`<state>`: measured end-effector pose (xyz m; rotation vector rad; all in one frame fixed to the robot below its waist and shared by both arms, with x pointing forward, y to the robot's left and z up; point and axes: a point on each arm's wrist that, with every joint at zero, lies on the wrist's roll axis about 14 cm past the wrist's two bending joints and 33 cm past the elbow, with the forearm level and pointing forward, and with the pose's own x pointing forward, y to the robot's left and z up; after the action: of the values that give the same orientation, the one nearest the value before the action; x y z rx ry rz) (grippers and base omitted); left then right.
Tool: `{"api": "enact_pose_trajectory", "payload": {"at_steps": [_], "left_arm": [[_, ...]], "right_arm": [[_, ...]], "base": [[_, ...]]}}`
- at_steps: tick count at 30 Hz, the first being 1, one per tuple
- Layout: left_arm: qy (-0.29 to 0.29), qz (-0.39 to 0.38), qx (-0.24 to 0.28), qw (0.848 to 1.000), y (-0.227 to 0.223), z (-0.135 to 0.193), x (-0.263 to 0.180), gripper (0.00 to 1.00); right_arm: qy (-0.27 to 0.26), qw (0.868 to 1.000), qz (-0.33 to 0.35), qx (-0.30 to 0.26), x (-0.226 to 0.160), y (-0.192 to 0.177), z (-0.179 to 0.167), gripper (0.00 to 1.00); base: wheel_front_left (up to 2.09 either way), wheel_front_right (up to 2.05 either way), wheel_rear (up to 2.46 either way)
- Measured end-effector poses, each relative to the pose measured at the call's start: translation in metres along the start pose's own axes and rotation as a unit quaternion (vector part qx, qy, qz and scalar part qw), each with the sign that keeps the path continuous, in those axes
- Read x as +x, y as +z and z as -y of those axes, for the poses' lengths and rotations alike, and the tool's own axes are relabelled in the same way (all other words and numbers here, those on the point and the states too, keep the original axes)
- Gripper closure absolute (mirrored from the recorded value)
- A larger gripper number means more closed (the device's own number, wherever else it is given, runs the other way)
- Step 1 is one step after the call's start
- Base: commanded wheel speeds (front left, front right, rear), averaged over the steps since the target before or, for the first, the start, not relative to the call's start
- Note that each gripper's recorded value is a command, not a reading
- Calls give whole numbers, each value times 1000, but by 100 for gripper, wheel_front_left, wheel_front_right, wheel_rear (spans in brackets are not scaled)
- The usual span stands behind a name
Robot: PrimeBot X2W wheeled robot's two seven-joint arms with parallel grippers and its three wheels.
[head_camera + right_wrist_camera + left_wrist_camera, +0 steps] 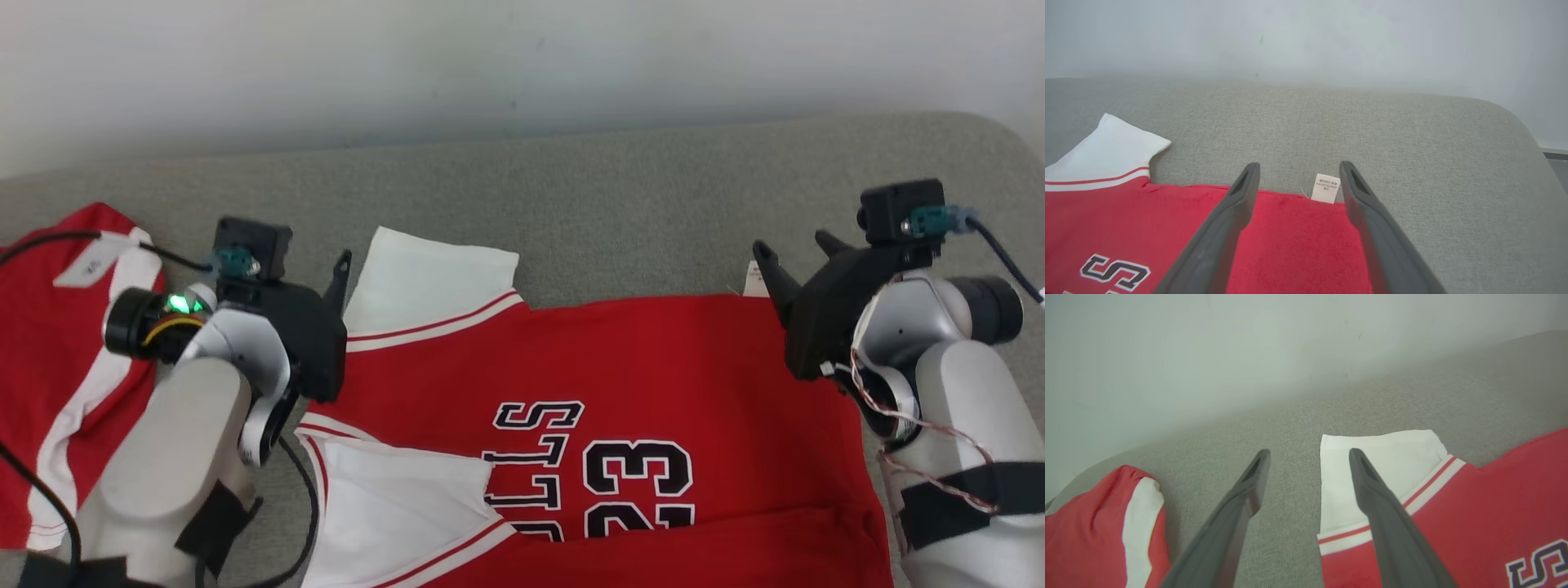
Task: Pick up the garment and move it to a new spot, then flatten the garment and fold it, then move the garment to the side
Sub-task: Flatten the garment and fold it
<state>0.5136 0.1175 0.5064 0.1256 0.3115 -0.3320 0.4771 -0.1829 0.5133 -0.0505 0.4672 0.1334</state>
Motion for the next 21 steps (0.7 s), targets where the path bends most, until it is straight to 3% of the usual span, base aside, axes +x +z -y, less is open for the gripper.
{"api": "enact_pose_trajectory", "payload": {"at_steps": [6, 10, 14, 21], "left_arm": [[-10, -37, -6, 999, -10, 0, 57, 0], [-12, -106, -20, 994, -46, 0, 92, 0], [-4, -153, -26, 988, -73, -3, 109, 0], [-7, -164, -42, 986, -81, 6, 127, 0]], "right_arm": [[-16, 1000, -18, 18, 40, -11, 21, 0], [-31, 998, -48, 27, 63, -34, 35, 0], [-46, 996, -78, 29, 71, -58, 49, 0], [-64, 993, -91, 30, 72, -71, 64, 0]], "base": [[0, 0, 0], [0, 0, 0], [0, 0, 0], [0, 0, 0]]}}
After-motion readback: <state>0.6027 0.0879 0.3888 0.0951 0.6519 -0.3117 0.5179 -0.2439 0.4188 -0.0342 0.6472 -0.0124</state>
